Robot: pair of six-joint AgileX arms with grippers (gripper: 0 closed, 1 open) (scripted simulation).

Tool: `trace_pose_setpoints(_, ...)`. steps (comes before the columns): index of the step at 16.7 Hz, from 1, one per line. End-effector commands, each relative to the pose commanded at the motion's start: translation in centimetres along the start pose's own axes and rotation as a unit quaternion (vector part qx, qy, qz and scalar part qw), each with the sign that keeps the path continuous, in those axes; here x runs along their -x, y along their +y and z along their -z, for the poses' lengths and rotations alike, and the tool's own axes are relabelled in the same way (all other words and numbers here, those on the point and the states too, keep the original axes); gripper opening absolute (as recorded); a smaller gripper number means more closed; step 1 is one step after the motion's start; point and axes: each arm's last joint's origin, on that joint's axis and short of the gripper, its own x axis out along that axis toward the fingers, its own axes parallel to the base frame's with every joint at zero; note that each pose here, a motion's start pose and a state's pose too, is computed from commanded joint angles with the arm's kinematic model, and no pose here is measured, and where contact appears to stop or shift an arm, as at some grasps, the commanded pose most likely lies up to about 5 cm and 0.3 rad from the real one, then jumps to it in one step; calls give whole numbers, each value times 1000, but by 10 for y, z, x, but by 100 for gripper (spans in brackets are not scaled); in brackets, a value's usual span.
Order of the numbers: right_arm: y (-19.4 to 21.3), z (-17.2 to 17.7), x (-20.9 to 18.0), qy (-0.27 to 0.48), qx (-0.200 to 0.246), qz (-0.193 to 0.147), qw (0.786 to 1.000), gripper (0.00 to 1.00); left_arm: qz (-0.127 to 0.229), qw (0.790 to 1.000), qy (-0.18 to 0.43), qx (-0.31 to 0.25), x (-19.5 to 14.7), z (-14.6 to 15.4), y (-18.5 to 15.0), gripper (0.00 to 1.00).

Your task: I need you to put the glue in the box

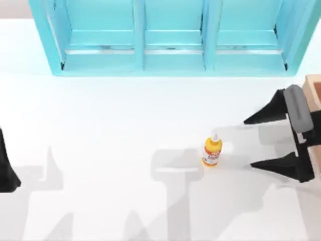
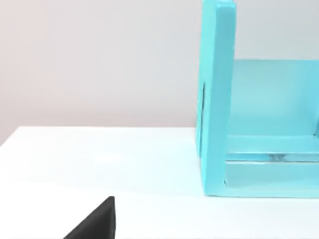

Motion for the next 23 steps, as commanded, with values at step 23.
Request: trace_pose_setpoints(23, -4, -7, -96, -1, 0, -1, 1000, 100, 0, 1000, 0, 0, 0, 0, 0, 100)
